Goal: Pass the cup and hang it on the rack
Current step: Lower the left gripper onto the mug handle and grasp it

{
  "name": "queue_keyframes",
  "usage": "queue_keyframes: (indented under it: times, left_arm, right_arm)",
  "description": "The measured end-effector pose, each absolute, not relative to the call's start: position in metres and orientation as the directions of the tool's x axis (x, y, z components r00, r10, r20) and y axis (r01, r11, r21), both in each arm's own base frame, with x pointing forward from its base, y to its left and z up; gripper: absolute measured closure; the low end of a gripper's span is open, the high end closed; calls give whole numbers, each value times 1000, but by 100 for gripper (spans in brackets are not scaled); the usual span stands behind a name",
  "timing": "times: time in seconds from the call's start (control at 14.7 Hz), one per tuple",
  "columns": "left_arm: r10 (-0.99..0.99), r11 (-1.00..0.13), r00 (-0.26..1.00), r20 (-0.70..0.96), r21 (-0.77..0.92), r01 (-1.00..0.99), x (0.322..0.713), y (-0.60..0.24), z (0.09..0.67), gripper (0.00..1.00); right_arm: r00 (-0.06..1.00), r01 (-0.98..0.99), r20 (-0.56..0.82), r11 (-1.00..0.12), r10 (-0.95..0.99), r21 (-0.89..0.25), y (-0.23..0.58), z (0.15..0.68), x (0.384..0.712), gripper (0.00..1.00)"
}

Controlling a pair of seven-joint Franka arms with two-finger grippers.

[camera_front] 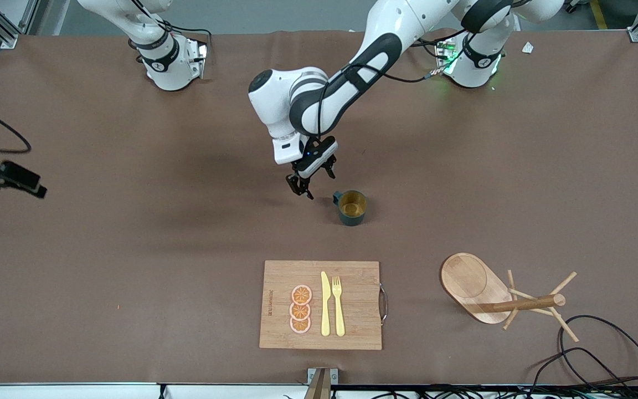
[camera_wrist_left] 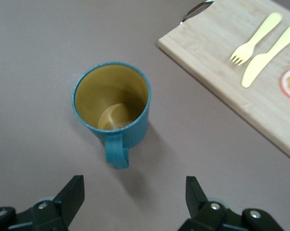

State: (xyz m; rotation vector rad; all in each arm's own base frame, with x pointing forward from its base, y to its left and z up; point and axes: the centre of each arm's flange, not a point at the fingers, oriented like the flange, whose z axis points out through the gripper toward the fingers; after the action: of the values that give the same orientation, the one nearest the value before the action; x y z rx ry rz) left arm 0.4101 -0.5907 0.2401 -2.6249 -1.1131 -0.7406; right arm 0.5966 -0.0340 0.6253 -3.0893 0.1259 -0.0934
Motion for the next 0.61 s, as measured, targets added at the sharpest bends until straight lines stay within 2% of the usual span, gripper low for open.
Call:
queue_keyframes:
  times: [0.27, 0.61]
  left_arm:
    - [617, -691, 589, 522, 1, 723, 405, -591, 222, 6]
    - [613, -666, 546, 571, 2, 746, 388, -595, 206, 5]
  right_arm:
    - [996, -51, 77, -997, -55, -50, -46, 655, 570, 0]
    - [999, -23, 43, -1000, -23, 1, -54, 633, 570, 0]
